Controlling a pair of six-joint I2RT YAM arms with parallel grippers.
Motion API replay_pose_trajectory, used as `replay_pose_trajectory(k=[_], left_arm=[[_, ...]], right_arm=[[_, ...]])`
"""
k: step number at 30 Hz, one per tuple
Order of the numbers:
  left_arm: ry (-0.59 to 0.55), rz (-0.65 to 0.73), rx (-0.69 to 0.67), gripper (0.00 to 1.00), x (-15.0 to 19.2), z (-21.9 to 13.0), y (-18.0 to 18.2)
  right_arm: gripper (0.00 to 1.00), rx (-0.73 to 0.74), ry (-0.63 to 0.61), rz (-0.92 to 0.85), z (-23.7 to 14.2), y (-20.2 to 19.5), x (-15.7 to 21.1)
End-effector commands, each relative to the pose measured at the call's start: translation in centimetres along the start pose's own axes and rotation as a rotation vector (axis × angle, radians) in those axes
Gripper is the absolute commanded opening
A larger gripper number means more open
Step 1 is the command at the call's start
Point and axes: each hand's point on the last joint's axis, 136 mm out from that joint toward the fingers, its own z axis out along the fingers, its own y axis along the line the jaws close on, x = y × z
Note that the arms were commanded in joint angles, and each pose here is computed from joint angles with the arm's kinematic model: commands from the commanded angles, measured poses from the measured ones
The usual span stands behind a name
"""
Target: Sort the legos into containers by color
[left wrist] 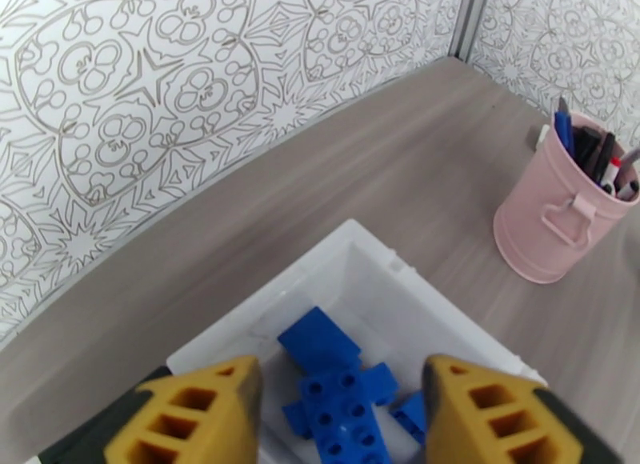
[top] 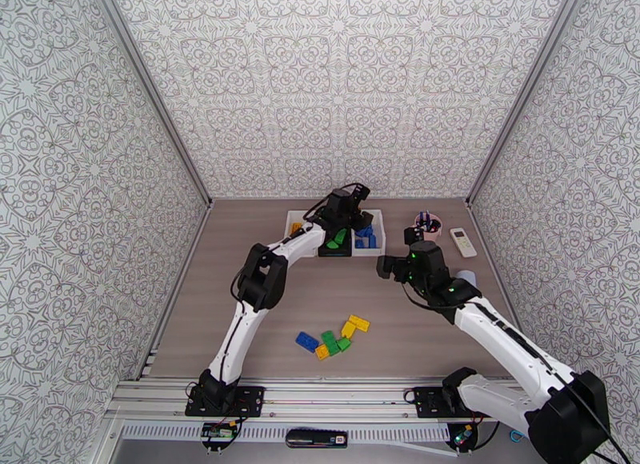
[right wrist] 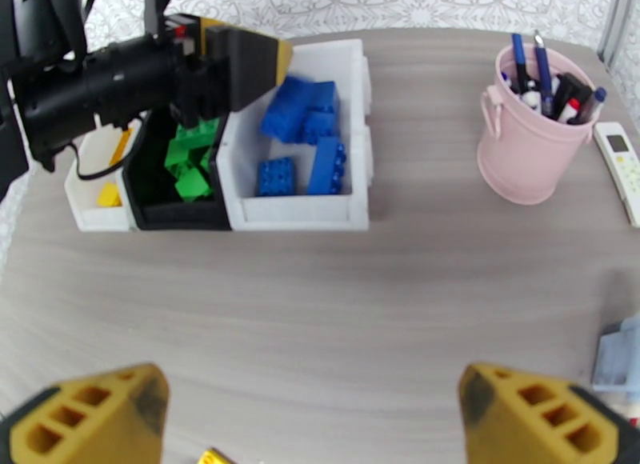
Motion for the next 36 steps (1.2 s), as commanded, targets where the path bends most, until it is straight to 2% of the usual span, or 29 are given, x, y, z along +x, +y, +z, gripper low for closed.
replay_pose_trajectory(k=[1, 7, 13, 16, 26, 36], left_arm=[[-0.031, 0.018, 0.008, 0.64, -2.2, -2.6, -0.3], [-0.08, 0.027, 0.002, 0.78, -4.0, -7.0, -0.8], [-0.075, 0.008, -0.032, 0.91, -2.6, -11.2, -0.2], [-0.075, -0.006, -0.054, 0.94, -2.0, -13.2, 0.4], [-0.034, -0.042, -0.103, 0.97, 0.9, -18.1, 2.3], [0.0, -0.058, -0.137, 0.97, 2.8, -20.0, 2.8]], right_arm=[[1.0, 0.019, 0.027, -0.019, -0.1, -0.7, 0.9], [0.99, -0.09, 0.135, -0.127, 0.1, 1.1, 2.8], [0.99, -0.196, 0.268, -0.278, -0.1, 3.4, 5.6], [0.98, -0.21, 0.34, -0.394, -0.2, 4.3, 7.3], [0.99, -0.299, 0.589, -0.865, -0.5, 7.0, 14.1], [1.0, -0.337, 0.78, -1.016, 2.1, 7.1, 19.1]])
